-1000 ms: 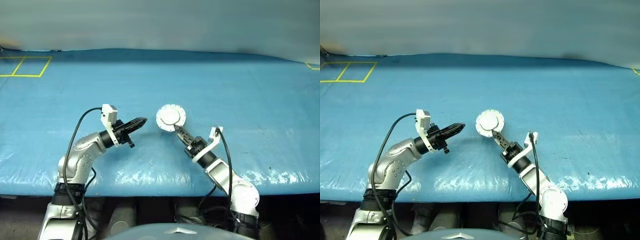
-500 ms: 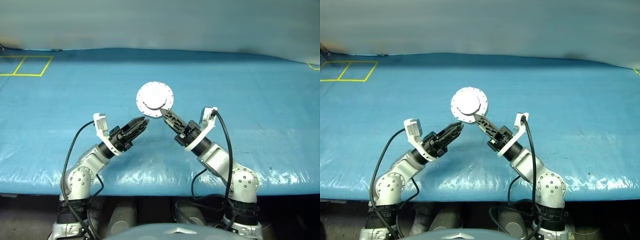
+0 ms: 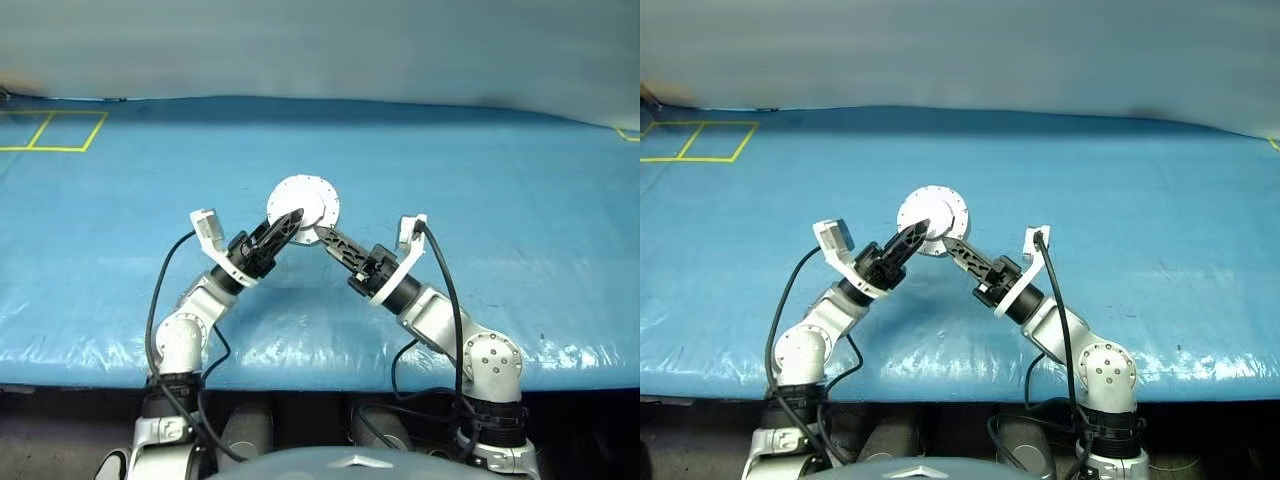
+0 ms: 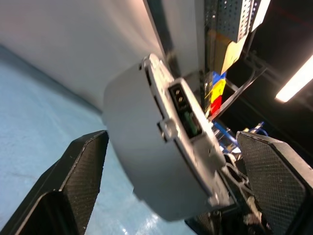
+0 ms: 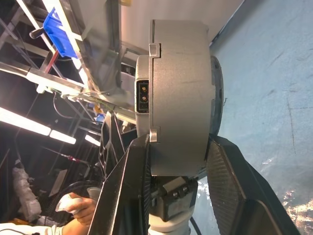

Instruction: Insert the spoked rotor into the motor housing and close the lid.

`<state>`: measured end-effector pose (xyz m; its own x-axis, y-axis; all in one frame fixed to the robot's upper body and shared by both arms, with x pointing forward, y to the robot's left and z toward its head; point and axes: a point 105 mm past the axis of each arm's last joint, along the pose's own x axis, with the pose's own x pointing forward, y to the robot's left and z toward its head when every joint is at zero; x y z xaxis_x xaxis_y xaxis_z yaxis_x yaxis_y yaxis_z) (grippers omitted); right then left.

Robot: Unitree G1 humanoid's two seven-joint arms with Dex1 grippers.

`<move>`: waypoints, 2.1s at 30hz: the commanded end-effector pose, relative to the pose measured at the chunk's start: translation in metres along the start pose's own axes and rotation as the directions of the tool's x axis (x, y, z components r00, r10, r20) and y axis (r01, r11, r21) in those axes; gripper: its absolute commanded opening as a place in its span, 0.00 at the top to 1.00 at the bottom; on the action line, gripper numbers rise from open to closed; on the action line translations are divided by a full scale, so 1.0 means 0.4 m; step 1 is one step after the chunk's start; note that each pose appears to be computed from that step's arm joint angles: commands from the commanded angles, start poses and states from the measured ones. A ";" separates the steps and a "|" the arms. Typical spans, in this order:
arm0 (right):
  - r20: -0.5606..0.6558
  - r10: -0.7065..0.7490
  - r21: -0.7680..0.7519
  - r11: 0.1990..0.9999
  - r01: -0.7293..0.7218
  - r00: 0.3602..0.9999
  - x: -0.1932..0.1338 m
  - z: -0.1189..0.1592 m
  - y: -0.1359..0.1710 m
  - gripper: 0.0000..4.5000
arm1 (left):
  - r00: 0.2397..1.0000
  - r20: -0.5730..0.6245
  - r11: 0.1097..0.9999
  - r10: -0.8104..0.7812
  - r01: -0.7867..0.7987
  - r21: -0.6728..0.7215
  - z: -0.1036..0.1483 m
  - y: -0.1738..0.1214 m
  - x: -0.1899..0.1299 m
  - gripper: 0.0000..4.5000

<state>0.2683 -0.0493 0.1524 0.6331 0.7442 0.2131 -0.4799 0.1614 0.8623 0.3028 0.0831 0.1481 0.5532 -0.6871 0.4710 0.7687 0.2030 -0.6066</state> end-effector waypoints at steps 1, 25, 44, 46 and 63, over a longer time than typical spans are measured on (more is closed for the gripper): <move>0.026 0.091 -0.029 0.995 -0.091 0.995 0.005 0.015 0.058 0.72 | 0.997 0.011 0.994 -0.070 0.071 -0.087 -0.018 -0.026 0.037 0.01; 0.037 0.007 -0.054 0.999 -0.005 0.999 0.005 0.023 0.018 0.72 | 1.000 -0.003 0.954 0.031 -0.031 -0.298 -0.059 -0.006 0.044 0.34; 0.058 -0.046 -0.083 0.995 0.050 0.997 0.028 0.010 -0.008 0.36 | 0.996 -0.010 0.959 0.088 -0.087 -0.269 -0.061 0.009 0.082 0.42; 0.047 -0.018 -0.068 0.997 0.021 0.999 0.028 0.006 0.001 0.21 | 0.994 -0.002 0.964 0.108 -0.105 -0.246 -0.055 0.020 0.084 0.42; 0.045 -0.153 -0.282 0.946 0.159 0.987 -0.001 0.028 -0.035 0.07 | 0.891 0.246 0.908 0.382 -0.412 0.081 0.139 0.128 0.015 0.47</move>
<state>0.2833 -0.0601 0.1337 0.7232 0.6874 0.0658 -0.4809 0.4330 0.7624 0.3601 0.1157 0.1258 0.8733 -0.4153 0.2547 0.4463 0.4723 -0.7601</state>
